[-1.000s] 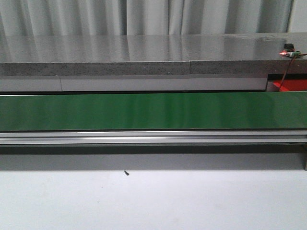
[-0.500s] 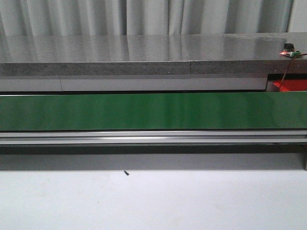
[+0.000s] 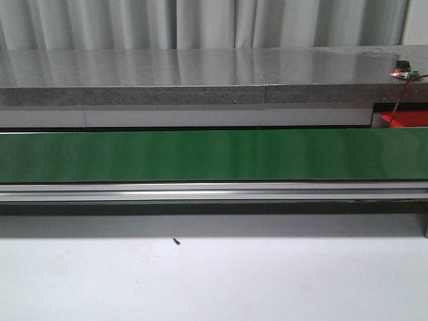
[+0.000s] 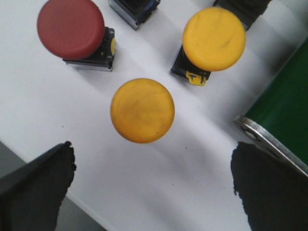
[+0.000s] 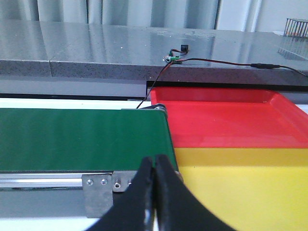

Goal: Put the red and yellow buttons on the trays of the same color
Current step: 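Lower the left gripper and grasp a yellow push-button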

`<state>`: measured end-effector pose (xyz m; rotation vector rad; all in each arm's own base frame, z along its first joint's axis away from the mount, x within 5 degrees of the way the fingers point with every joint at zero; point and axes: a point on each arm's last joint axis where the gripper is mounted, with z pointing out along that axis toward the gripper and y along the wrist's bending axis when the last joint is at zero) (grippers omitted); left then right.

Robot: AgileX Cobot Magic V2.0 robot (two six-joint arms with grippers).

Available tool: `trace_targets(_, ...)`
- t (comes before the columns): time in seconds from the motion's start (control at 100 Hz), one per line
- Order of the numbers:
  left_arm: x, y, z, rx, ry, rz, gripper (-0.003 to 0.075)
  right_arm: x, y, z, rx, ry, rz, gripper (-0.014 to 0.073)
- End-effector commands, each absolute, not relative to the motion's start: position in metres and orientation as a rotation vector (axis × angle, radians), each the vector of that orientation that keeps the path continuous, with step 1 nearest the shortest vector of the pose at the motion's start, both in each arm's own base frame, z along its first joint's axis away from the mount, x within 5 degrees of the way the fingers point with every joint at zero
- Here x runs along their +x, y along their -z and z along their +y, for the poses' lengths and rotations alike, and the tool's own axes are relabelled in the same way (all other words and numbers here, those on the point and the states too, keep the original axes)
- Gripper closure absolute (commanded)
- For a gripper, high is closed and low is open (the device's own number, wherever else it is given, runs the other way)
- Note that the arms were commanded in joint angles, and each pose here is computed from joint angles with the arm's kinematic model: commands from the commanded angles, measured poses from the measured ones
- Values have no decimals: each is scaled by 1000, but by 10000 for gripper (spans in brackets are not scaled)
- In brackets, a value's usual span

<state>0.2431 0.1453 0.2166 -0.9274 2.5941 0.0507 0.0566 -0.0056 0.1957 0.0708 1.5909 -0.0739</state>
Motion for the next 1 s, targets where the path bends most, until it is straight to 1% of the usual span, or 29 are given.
trace_targets(0.0,254,-227,153,-916,-72,2519,81,54,-210,-5,56,85,1478,663)
trace_targets(0.24,267,-216,162,-923,-73,2529,84,54,-210,-5,56,85,1478,663)
trace_targets(0.31,269,-213,164,-931,-73,2533,113,54,-210,-5,56,85,1478,663)
trace_targets(0.34,270,-212,166,-935,-73,2535,136,54,-210,-5,56,85,1478,663)
trace_targets(0.41,270,-208,168,-958,-62,2533,220,54,-210,-5,56,85,1478,663)
trace_targets(0.46,271,-207,168,-964,-55,2536,303,54,-210,-5,56,85,1478,663)
trace_targets(0.48,271,-207,168,-964,-55,2536,324,54,-210,-5,56,85,1478,663)
trace_targets(0.49,271,-207,168,-963,-55,2534,355,54,-210,-5,56,85,1478,663)
trace_targets(0.5,271,-207,168,-963,-55,2534,355,54,-210,-5,56,85,1478,663)
trace_targets(0.58,271,-207,169,-960,-59,2525,467,54,-210,-5,56,85,1478,663)
trace_targets(0.67,272,-208,169,-958,-61,2519,547,54,-210,-5,56,85,1478,663)
trace_targets(0.73,272,-208,169,-958,-61,2519,569,54,-210,-5,56,85,1478,663)
trace_targets(0.85,270,-212,168,-955,-62,2514,569,54,-210,-5,56,85,1478,663)
trace_targets(0.99,261,-234,162,-929,-74,2483,569,54,-210,-5,56,85,1478,663)
